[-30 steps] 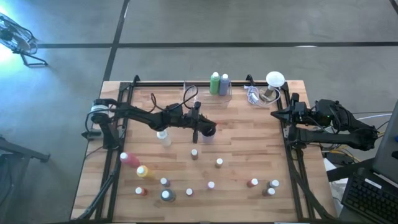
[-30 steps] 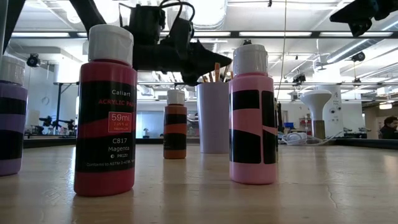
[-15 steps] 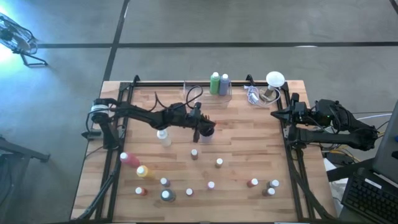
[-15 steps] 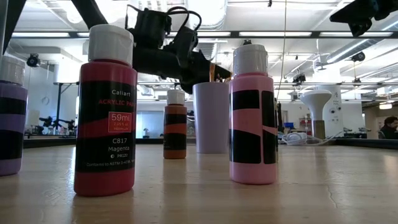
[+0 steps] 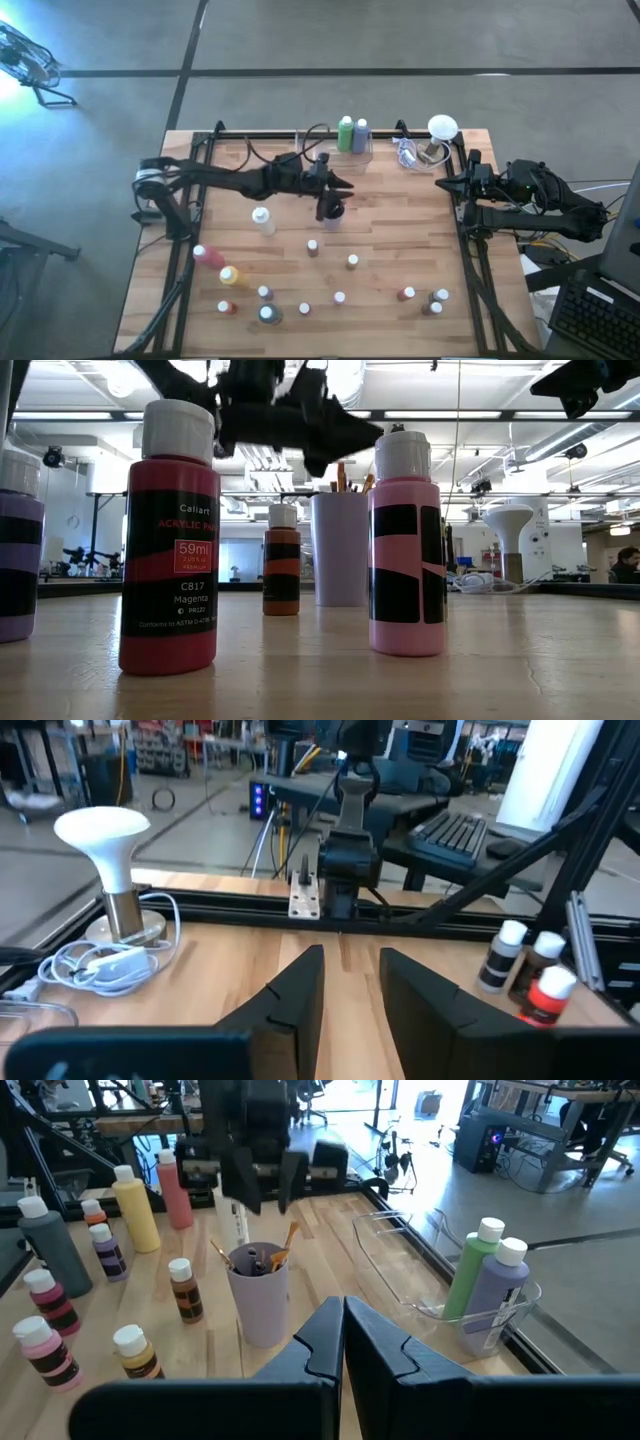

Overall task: Pick & Place Paint Supplies
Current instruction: Put the white paint bottle into the transparent bin

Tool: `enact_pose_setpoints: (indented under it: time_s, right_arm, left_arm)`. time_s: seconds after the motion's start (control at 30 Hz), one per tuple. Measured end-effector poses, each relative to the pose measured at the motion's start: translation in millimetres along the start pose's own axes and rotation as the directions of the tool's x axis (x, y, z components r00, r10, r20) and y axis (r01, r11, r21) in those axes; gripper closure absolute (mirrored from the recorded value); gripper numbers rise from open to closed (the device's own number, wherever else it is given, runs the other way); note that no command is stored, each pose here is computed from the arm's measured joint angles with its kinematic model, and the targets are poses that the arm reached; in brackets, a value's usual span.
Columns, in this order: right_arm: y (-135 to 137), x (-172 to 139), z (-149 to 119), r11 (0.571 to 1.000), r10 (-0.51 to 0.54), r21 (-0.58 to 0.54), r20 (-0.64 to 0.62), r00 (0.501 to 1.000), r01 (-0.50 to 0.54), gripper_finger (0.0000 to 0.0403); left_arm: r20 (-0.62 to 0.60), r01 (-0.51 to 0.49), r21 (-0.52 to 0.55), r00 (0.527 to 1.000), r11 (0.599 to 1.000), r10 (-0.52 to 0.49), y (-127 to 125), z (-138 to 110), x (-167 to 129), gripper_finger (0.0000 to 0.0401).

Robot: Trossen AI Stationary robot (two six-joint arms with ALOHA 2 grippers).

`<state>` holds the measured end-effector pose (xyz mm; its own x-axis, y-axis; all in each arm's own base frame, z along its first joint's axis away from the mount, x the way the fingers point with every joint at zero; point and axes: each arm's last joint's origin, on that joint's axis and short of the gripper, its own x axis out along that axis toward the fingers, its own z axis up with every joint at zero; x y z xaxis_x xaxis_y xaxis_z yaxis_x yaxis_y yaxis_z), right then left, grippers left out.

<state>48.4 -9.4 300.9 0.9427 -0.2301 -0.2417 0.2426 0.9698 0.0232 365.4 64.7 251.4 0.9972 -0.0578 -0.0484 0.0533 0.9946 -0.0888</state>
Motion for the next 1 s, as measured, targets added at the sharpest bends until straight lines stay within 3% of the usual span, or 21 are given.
enact_pose_setpoints:
  time_s: [0.33, 0.53, 0.77, 1.0]
  right_arm:
    - [0, 0, 0, 1.000, 0.000, 0.000, -0.001, 1.000, 0.000, 0.0394]
    - [0, 0, 0, 1.000, 0.000, 0.000, -0.001, 1.000, 0.000, 0.0394]
    - [0, 0, 0, 1.000, 0.000, 0.000, 0.000, 1.000, 0.000, 0.0394]
    - [0, 0, 0, 1.000, 0.000, 0.001, -0.001, 1.000, 0.000, 0.0394]
  left_arm:
    - [-0.150, -0.068, -0.022, 0.987, 0.997, 0.064, -17, 84, -40, 0.0293]
    - [-0.183, -0.271, 0.032, 0.945, 0.962, 0.273, -39, 128, -79, 0.0302]
    - [-0.213, -0.444, 0.107, 0.864, 0.889, 0.457, -70, 148, -118, 0.0297]
    - [-0.294, -0.550, 0.098, 0.780, 0.829, 0.552, -87, 143, -145, 0.0262]
